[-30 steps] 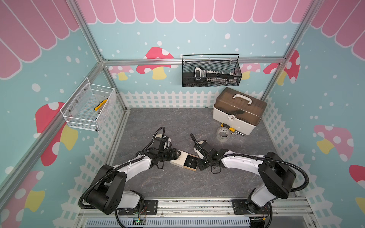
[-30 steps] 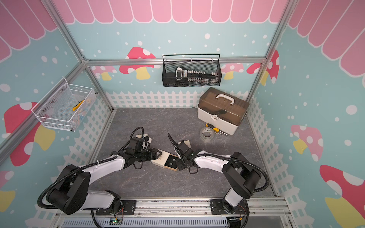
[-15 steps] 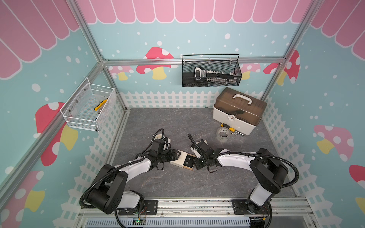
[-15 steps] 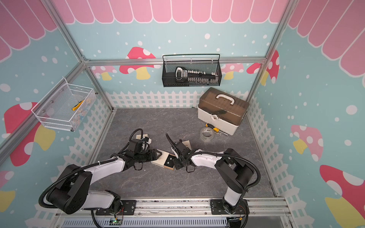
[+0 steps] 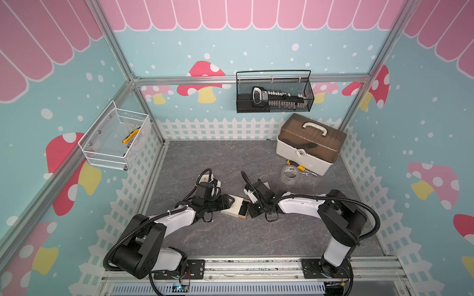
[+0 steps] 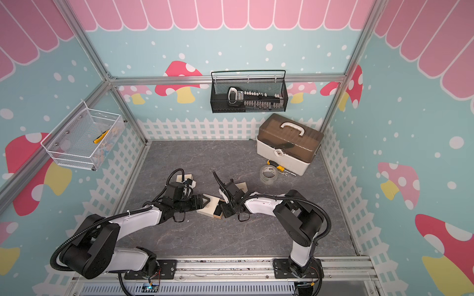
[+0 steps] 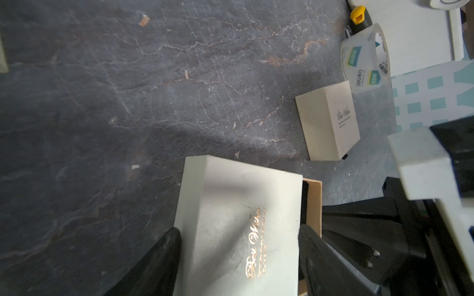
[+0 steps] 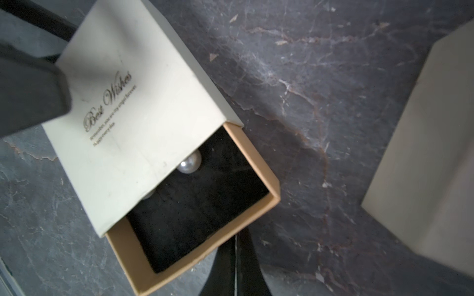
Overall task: Place the earrings into the drawer-style jewelry box
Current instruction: Close the drawer of the jewelry box, then move the jewelry box to the center of the board.
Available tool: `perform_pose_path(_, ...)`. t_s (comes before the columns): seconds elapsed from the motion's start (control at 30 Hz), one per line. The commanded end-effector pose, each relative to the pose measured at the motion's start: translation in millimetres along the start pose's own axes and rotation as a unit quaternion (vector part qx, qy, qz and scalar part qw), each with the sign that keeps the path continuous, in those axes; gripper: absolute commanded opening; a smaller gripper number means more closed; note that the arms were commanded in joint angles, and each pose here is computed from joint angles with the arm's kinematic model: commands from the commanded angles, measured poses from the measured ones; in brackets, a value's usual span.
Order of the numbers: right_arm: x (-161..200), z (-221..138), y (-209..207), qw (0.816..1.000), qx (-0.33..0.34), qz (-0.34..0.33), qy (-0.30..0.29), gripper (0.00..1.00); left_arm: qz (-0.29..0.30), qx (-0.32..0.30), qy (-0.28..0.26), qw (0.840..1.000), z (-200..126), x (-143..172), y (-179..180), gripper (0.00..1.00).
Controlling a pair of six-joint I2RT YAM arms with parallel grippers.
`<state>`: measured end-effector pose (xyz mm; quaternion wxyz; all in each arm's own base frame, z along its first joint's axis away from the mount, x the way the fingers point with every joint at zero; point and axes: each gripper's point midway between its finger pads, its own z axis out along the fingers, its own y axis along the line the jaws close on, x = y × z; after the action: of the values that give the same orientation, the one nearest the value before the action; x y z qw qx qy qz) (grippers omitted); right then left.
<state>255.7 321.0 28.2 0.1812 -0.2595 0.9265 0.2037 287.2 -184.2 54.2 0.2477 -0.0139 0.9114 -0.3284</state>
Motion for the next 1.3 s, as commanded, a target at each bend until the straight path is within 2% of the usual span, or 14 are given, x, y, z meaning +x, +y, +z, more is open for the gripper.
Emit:
perform_pose_path(0.0, -22.1, 1.8, 14.6, 0.999, -0.03, 0.0, -0.025, 0.0, -0.003, 0.018, -0.006, 1.0, -3.2, -0.2, -4.7, 0.73)
perform_pose_path(0.67, -51.2, 16.6, 50.8, 0.994, -0.084, -0.043, -0.048, 0.0, -0.019, 0.003, -0.019, 1.0, -14.8, -7.8, 5.3, 0.72)
perform_pose_path(1.0, -72.8, 42.0, 80.7, 0.99, -0.115, -0.065, -0.054, 0.0, -0.08, -0.087, -0.047, 0.992, -40.4, -16.9, 49.1, 0.7)
perform_pose_path(1.27, -99.4, 63.0, 109.1, 0.984, -0.137, -0.094, -0.067, 0.0, -0.155, -0.161, -0.11, 0.968, -74.8, -30.0, 93.2, 0.71)
